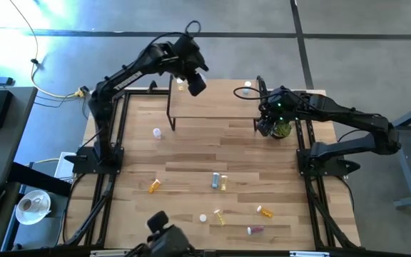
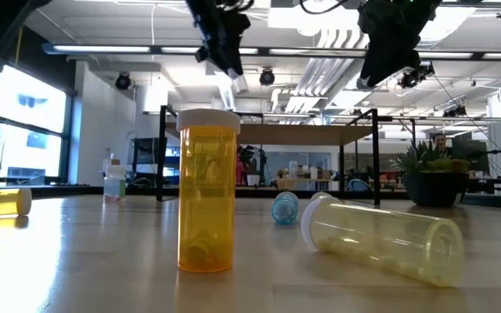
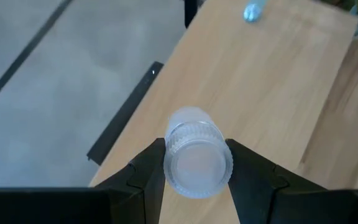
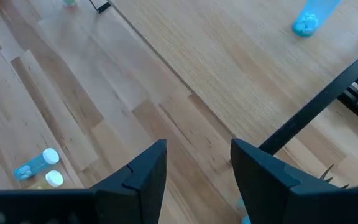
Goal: Pick and place medicine bottles onto shelf by color
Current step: Put the middle transparent pill bottle on the shelf
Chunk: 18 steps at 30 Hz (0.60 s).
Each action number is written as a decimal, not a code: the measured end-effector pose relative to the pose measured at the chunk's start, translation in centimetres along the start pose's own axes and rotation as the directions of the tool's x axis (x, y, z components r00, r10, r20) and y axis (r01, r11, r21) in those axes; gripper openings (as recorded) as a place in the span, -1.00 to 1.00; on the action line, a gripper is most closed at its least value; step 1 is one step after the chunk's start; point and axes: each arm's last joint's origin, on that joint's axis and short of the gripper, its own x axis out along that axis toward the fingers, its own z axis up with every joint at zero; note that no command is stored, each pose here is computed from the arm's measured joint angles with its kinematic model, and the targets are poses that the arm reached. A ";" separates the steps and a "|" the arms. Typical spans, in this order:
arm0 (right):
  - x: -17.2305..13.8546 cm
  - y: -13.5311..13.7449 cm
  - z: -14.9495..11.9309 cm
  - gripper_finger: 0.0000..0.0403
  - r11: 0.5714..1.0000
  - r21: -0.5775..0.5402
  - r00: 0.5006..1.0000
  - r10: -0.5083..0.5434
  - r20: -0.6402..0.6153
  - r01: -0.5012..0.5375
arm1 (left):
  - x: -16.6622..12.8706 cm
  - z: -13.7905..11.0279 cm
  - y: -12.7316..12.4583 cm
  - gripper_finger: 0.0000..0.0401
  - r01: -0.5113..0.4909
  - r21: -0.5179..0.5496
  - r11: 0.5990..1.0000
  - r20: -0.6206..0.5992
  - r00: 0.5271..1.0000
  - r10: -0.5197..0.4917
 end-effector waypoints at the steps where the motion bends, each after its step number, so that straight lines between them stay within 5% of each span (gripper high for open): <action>1: 0.0 0.0 0.0 -0.16 1.000 0.000 1.000 0.000 0.000 0.000 | 0.5 0.0 0.0 -0.32 0.001 0.000 1.000 -0.013 1.000 -0.001; 18: 0.0 0.0 0.0 -0.16 1.000 -0.011 1.000 -0.002 0.000 0.002 | 6.3 -0.8 0.0 -0.32 0.007 0.000 1.000 -0.180 0.984 -0.007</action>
